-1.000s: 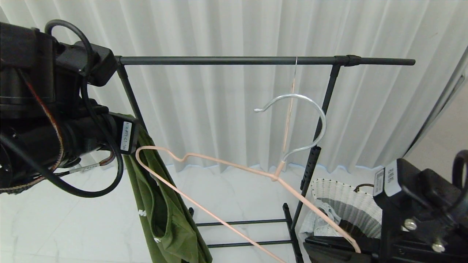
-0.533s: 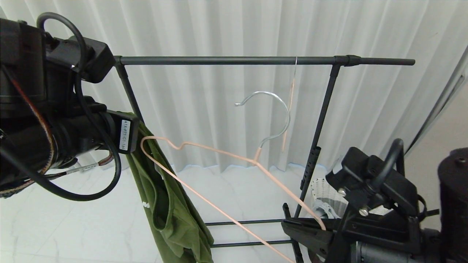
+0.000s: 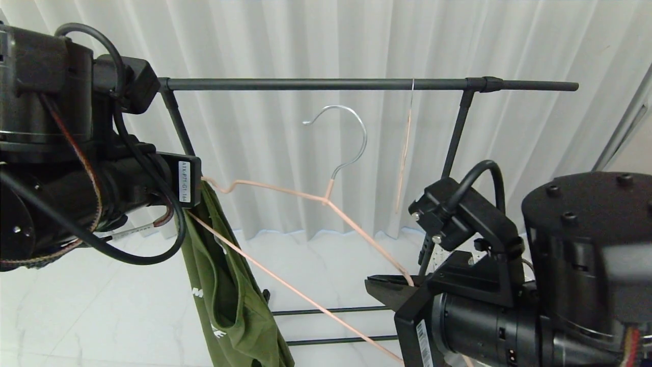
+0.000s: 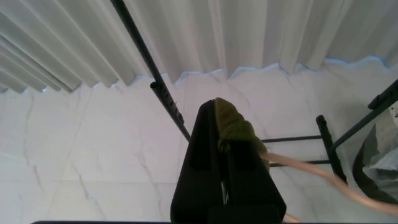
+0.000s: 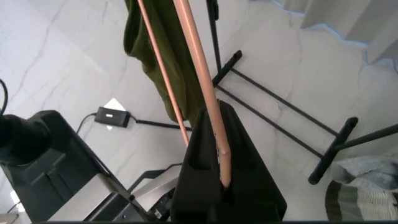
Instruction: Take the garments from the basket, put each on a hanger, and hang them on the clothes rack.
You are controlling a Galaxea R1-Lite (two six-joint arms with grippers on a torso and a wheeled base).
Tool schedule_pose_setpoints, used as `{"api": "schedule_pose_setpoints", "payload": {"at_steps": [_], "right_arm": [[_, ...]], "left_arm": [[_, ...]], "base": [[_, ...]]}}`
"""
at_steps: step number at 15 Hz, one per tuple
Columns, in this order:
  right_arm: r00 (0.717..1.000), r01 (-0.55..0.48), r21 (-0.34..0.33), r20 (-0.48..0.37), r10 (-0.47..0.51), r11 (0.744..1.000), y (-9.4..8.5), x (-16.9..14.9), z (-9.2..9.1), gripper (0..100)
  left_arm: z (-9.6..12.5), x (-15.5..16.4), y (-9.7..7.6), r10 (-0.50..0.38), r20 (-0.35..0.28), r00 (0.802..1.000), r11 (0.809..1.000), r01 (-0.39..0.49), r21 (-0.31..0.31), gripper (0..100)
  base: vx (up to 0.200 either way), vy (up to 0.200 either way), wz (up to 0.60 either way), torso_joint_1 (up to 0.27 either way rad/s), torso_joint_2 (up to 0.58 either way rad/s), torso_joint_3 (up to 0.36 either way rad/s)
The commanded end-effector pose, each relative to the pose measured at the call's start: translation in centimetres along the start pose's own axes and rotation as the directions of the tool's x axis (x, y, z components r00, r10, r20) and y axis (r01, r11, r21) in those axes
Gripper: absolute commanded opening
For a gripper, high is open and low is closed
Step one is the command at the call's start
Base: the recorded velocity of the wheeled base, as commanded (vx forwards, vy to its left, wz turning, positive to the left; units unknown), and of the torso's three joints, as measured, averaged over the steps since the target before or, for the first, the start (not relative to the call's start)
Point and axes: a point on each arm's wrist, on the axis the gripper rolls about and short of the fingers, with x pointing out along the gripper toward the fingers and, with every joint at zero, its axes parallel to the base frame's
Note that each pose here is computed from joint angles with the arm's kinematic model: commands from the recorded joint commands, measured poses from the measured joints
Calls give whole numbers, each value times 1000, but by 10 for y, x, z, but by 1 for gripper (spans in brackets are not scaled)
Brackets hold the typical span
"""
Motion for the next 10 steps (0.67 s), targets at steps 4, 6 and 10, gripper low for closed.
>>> {"api": "schedule_pose_setpoints", "payload": {"at_steps": [4,6,10], "right_arm": [[997,46,18,-65,-45,999,3,26,-12,0],[994,96,57,-59,-93,994,2,29,-13,0],[980,197,119,-27,-195,973,-8,30,-10,0]], "left_arm": [[2,3,-3,-1,-1,1000,1000,1,1,0],[1,6,-1,29,-9,1000,1000,-29,3,0],[-4,15,-3,117,-39,992,993,-116,28,0]], "base": [[0,0,0,0,0,0],[0,0,0,0,0,0],[0,0,0,0,0,0]]}}
